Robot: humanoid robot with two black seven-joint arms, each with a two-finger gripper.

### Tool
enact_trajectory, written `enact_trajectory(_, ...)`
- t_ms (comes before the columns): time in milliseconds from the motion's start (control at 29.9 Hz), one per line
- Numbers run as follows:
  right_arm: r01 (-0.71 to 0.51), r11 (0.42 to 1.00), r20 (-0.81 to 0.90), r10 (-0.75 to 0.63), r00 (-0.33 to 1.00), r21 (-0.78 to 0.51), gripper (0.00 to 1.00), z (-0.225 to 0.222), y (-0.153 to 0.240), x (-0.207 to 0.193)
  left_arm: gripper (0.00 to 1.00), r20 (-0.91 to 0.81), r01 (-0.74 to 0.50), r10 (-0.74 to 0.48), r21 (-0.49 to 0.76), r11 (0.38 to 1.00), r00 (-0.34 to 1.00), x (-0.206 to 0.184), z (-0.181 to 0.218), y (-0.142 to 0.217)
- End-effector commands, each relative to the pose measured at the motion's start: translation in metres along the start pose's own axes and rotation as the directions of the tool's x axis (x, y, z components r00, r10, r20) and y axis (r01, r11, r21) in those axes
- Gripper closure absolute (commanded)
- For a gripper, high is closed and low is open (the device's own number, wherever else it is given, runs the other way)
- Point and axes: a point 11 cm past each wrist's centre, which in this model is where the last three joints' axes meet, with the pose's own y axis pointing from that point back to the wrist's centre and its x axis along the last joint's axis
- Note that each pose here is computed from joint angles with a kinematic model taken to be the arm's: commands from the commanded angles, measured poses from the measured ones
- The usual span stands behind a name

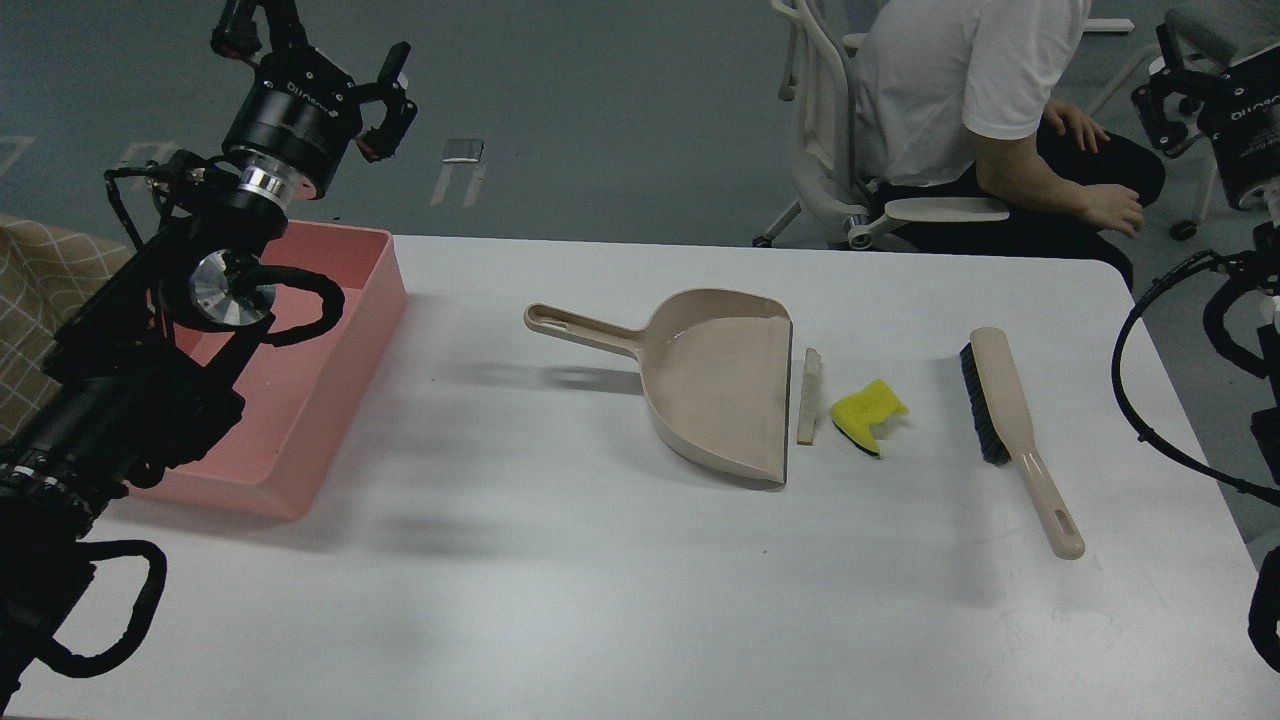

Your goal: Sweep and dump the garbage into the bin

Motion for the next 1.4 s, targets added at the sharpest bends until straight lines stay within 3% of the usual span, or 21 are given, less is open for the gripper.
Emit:
enact_trajectory(0, 0.008, 1.000, 0.010, -0.008, 1.000, -0.002, 0.00, 0.004, -0.001, -0.004, 0.02, 0.002, -0.002, 0.002, 0.010, 1.000, 1.000, 0.000, -0.006, 0.003)
enact_trajectory(1104, -0.005, 1.000, 0.002, 0.005, 1.000, -0.006, 0.00, 0.006, 0.005, 0.002, 0.02, -0.015, 0.048, -0.048, -0.003, 0.999, 0.999, -0.012, -0.007, -0.001)
enact_trajectory(1204, -0.011, 1.000, 0.002, 0.011, 1.000, -0.011, 0.00, 0.009, 0.008, 0.005, 0.02, -0.025, 0.077, -0.077, 0.017, 0.997, 0.997, -0.023, -0.017, 0.001)
enact_trajectory(1371, -0.037, 0.999, -0.008, 0.037, 0.999, -0.021, 0.00, 0.009, 0.018, 0.016, 0.02, 0.039, 0.126, -0.133, 0.150, 0.981, 0.990, -0.028, -0.040, 0.017)
